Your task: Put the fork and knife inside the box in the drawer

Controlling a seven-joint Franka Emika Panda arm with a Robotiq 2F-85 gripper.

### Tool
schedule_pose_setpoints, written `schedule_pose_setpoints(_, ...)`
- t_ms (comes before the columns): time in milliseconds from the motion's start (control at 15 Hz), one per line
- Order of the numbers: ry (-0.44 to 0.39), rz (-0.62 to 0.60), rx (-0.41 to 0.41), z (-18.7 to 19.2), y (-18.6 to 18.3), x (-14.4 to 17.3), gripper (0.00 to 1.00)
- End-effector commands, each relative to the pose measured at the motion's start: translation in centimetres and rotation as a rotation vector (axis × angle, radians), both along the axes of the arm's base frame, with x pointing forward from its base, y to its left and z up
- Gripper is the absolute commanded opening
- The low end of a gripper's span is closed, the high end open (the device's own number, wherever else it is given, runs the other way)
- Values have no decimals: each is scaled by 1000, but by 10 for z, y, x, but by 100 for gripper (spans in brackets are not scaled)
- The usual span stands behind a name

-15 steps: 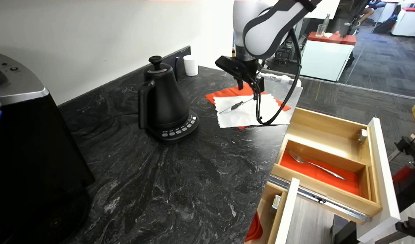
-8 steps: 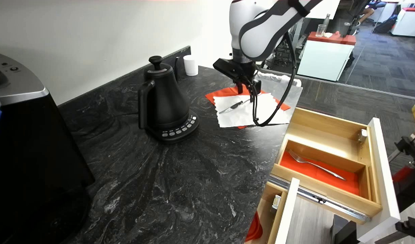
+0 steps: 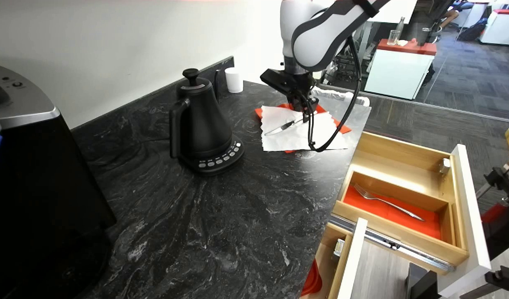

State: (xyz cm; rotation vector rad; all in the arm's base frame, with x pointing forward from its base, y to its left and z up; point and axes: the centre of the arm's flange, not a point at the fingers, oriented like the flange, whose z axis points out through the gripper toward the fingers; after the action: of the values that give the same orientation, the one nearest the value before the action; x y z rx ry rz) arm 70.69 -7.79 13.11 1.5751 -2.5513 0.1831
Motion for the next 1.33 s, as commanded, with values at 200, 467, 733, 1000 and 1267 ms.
schedule_pose_setpoints(200, 10, -33, 11, -2, 1, 5, 97)
schedule_pose_setpoints(467, -3, -32, 13, 9, 7, 1, 100)
schedule_pose_setpoints(733, 13, -43, 18, 9, 9, -10, 99)
schedule_pose_setpoints(1000, 29, -61, 19, 10, 12, -16, 98)
schedule_pose_setpoints(1267, 36, -70, 11, 16, 19, -25, 64)
